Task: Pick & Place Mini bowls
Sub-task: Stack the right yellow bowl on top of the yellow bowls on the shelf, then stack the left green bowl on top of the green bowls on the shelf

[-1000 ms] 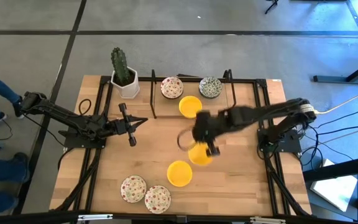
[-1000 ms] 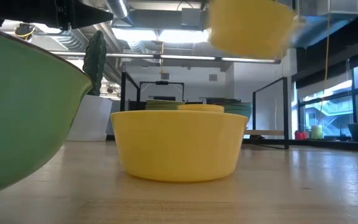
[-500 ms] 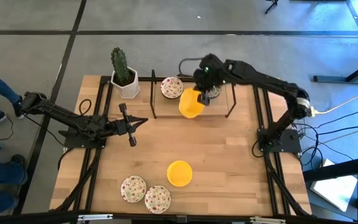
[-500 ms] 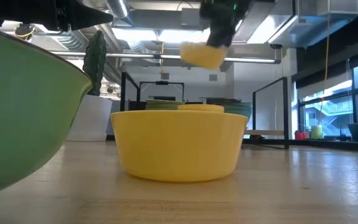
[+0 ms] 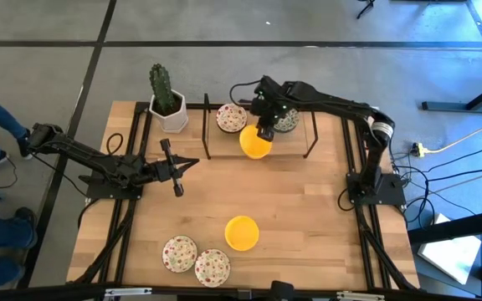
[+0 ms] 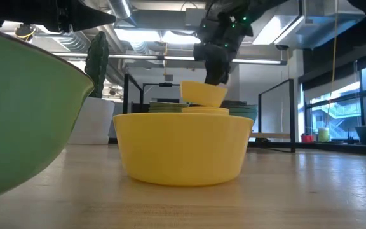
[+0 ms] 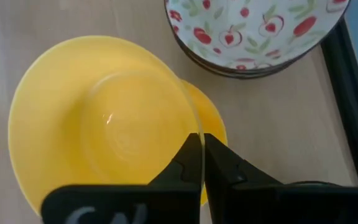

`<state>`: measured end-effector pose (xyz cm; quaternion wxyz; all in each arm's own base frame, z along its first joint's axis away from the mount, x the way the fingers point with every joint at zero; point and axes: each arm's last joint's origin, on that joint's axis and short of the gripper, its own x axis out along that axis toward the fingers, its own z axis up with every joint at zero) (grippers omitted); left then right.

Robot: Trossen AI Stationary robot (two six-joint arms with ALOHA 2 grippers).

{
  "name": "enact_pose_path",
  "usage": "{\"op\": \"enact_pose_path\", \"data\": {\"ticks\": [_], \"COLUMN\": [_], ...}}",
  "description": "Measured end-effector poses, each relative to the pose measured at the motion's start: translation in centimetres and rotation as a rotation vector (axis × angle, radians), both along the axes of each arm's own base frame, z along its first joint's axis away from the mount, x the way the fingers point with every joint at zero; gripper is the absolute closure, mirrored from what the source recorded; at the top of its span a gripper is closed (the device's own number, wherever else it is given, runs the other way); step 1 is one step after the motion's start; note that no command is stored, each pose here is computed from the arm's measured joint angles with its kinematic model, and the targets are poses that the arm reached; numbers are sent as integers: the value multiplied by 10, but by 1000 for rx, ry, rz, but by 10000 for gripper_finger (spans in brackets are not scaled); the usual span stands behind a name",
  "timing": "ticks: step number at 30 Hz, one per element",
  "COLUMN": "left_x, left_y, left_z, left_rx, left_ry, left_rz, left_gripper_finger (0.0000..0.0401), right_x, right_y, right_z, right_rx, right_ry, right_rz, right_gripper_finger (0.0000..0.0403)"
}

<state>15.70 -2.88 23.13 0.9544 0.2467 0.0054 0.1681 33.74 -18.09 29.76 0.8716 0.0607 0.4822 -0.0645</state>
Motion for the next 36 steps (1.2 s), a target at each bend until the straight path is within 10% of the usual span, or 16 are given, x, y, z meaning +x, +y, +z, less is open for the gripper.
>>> {"op": "enact_pose_path", "data": {"ticks": [17, 36], "left_x": [0, 0], "left_y": [0, 0], "left_z": [0, 0], "left_rx": [0, 0], "left_ry": [1, 1], "left_rz": [-1, -1], "left_gripper_finger": [397, 397], "right_x": [7, 4], "right_y": [-8, -8], "right_z": [-18, -10], "right_rx": [-74, -121], "right_ry": [89, 81], "right_rz": [-48, -70], "right_gripper_finger": [393, 291]}}
